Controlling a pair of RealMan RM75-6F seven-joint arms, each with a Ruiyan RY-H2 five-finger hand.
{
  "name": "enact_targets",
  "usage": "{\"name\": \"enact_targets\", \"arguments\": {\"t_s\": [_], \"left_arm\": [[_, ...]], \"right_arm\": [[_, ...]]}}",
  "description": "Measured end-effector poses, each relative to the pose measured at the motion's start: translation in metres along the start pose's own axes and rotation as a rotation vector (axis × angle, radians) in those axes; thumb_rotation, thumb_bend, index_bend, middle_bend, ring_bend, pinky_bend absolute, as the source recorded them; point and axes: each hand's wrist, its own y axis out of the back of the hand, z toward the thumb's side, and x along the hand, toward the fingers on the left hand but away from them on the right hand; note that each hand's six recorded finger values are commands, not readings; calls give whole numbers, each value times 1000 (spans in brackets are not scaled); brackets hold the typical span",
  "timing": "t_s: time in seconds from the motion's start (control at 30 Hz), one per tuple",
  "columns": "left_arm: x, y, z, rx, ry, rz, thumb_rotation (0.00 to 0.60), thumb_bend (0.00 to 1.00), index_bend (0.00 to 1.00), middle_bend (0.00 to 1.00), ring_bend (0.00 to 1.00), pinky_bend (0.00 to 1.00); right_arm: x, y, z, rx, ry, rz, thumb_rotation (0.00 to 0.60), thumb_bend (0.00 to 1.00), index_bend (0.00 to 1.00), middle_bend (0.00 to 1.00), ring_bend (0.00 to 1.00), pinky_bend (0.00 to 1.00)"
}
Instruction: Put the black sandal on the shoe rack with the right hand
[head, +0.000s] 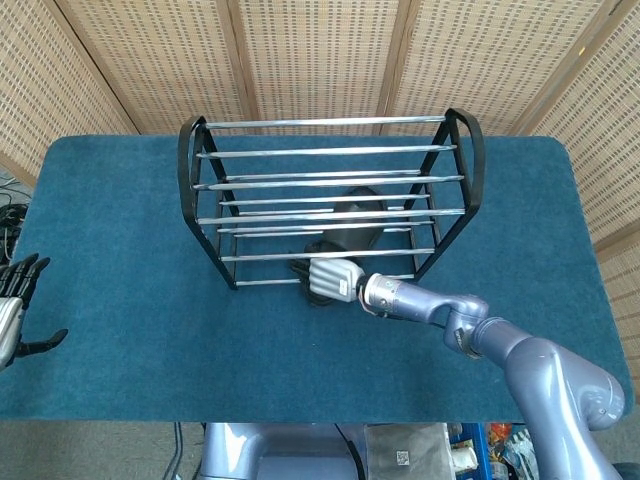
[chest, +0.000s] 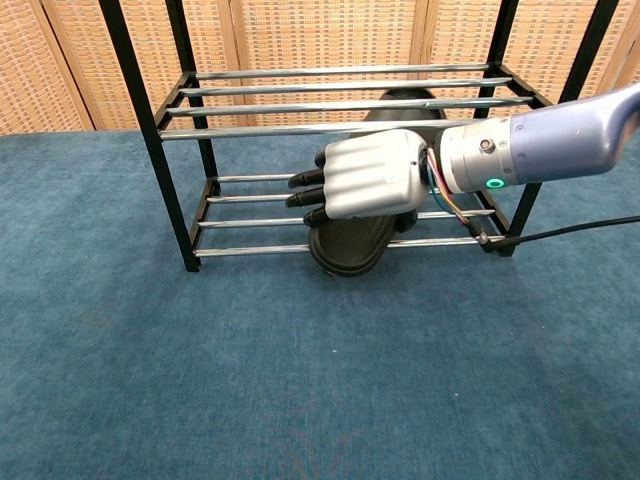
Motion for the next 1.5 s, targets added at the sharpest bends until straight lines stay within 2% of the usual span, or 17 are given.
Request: {"name": "enact_targets", "arguments": {"t_s": [0.07,0.13,0.3,0.53,0.8,0.93,1.23,1.37,1.5], "left_arm": [[0,0,0,0,-2,1,600,219,0,0,0,0],[-1,1,1,-1,-3,3,600,219,0,0,0,0],[-3,1,1,-2,-6,7,600,220,0,0,0,0],[-3,1,2,-4,-10,7,600,219,0,0,0,0],[-6,3,3,-8,-21,12,600,220,0,0,0,0],[-9,5,5,-9,-35,19,600,219,0,0,0,0],[-17,8,9,-8,-60,38,600,220,0,0,0,0],[-23,11,10,2,-68,60,600,220,0,0,0,0],[-28,14,12,4,-74,87,600,219,0,0,0,0]], "right_arm": [[0,-1,-1,29,-7,8,600,119,0,0,0,0],[1,-1,-1,55,-14,12,600,88,0,0,0,0],[3,2,2,93,-28,13,600,85,0,0,0,0],[9,7,6,83,-29,5,600,84,0,0,0,0],[28,20,23,42,-30,-42,600,85,0,0,0,0],[51,30,35,-34,-61,-88,600,85,0,0,0,0],[117,27,41,-325,-239,-119,600,58,0,0,0,0],[160,13,46,-492,-337,-99,600,0,0,0,0,0],[209,1,56,-630,-444,-44,600,0,0,0,0,0]]}}
